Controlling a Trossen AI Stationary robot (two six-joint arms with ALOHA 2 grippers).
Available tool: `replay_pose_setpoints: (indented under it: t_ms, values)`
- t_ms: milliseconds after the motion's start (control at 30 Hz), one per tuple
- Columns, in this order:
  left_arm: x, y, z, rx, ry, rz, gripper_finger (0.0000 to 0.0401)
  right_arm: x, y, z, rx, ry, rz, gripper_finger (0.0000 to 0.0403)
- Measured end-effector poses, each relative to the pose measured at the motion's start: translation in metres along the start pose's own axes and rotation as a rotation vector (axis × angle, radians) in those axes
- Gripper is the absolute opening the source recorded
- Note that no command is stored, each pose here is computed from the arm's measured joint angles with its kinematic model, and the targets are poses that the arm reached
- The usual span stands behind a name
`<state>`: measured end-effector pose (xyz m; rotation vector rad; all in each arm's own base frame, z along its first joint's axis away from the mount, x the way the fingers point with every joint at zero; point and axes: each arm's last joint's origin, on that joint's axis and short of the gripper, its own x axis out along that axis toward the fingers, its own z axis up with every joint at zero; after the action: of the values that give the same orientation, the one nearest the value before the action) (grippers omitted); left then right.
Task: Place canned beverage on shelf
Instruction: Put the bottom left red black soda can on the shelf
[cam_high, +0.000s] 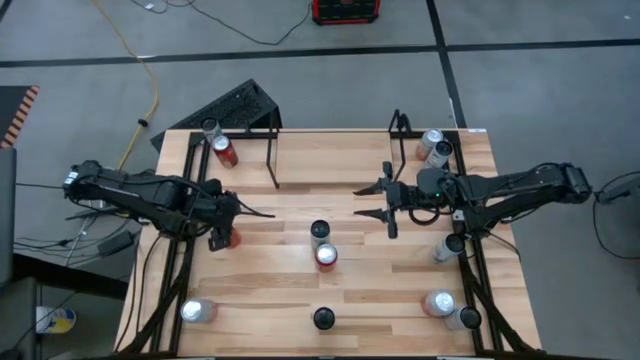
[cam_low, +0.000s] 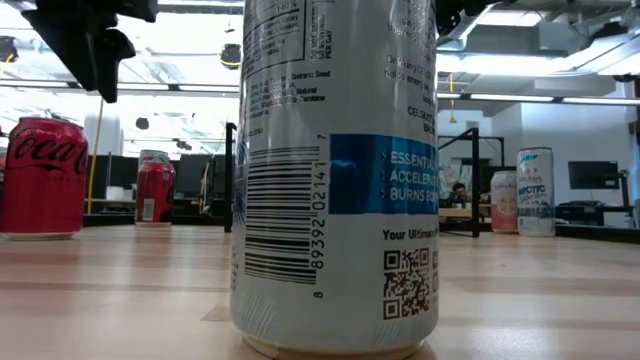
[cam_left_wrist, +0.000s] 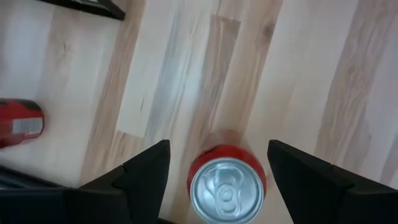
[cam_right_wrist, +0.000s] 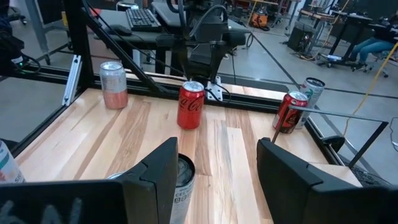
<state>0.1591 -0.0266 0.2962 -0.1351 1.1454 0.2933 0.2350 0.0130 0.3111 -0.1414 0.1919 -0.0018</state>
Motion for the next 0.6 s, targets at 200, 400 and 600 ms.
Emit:
replay_pose_setpoints:
  t_ms: [200, 400, 600]
  values:
    - [0.0, 0.001, 0.0, -0.059, -0.021, 0.044, 0.0267, 0.0, 0.0, 0.0, 0.0, -0.001, 0.0, 0.0205]
    - [0.004, 0.006, 0.003, -0.101, -0.027, 0.12, 0.0316, 0.0, -0.002, 0.001, 0.013, -0.006, -0.007, 0.0205]
    - [0.015, 0.01, 0.01, -0.188, 0.055, 0.095, 0.0374, 0.0, -0.003, 0.001, 0.033, -0.015, -0.013, 0.0205]
